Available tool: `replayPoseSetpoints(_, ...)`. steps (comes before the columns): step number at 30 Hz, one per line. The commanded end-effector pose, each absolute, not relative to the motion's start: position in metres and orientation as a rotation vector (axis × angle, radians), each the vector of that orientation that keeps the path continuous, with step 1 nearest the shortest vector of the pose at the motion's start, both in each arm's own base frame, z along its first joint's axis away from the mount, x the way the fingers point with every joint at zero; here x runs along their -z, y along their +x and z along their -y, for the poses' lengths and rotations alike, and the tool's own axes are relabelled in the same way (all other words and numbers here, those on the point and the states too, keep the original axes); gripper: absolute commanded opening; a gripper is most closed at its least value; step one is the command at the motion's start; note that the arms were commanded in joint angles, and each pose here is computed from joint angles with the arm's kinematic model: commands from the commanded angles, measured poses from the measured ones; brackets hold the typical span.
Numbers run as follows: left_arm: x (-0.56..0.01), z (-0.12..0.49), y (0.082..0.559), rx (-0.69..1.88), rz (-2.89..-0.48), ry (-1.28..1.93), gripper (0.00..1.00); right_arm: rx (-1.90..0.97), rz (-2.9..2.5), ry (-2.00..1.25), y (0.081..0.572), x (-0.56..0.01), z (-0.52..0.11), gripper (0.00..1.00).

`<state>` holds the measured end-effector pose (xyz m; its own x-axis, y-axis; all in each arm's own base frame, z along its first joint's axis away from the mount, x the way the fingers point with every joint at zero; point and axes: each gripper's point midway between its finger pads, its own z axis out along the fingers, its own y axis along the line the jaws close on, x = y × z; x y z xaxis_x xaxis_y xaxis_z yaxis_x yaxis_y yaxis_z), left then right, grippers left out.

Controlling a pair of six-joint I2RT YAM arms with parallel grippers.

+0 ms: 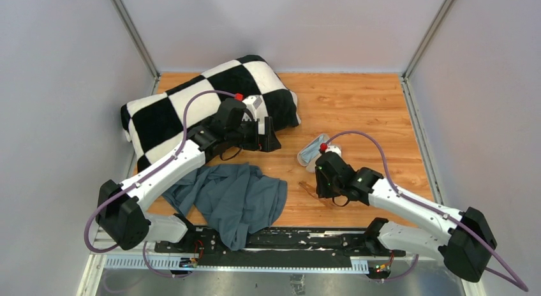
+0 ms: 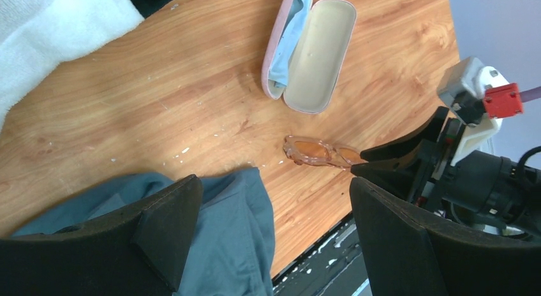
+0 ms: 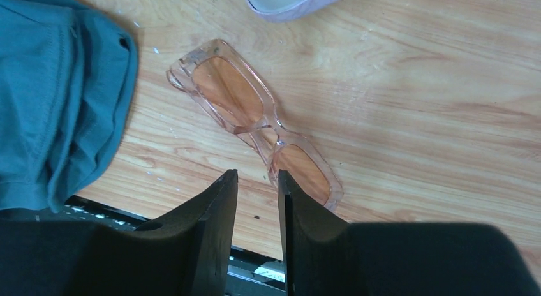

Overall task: Organize the sunglasses
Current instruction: Adjust the sunglasses at the center of the board.

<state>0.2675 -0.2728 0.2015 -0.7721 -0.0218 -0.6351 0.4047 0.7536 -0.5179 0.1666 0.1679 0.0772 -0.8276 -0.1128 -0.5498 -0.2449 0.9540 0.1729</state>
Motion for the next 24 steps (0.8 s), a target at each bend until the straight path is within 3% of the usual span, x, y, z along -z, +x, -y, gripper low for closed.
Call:
replayPoseSetpoints(1,-0.204,0.279,0.268,0.904,-2.304,0.296,0.93,-0.249,-2.62,-0.32,0.16,-0.062,-0.158,0.35)
replayPoseSetpoints(5,-0.204,0.28,0.268,0.909,-2.303,0.298,0.93,-0.274,-2.669,-0.364,0.153,-0.055,-0.163,0.32)
replayPoseSetpoints(12,-0.202,0.28,0.268,0.91,-2.307,0.296,0.93,-0.293,-2.696,-0.4,0.148,-0.051,-0.166,0.16)
replayPoseSetpoints(24,-0.197,0.281,0.268,0.907,-2.319,0.3,0.93,-0.347,-2.718,-0.436,0.139,-0.045,-0.181,0.1)
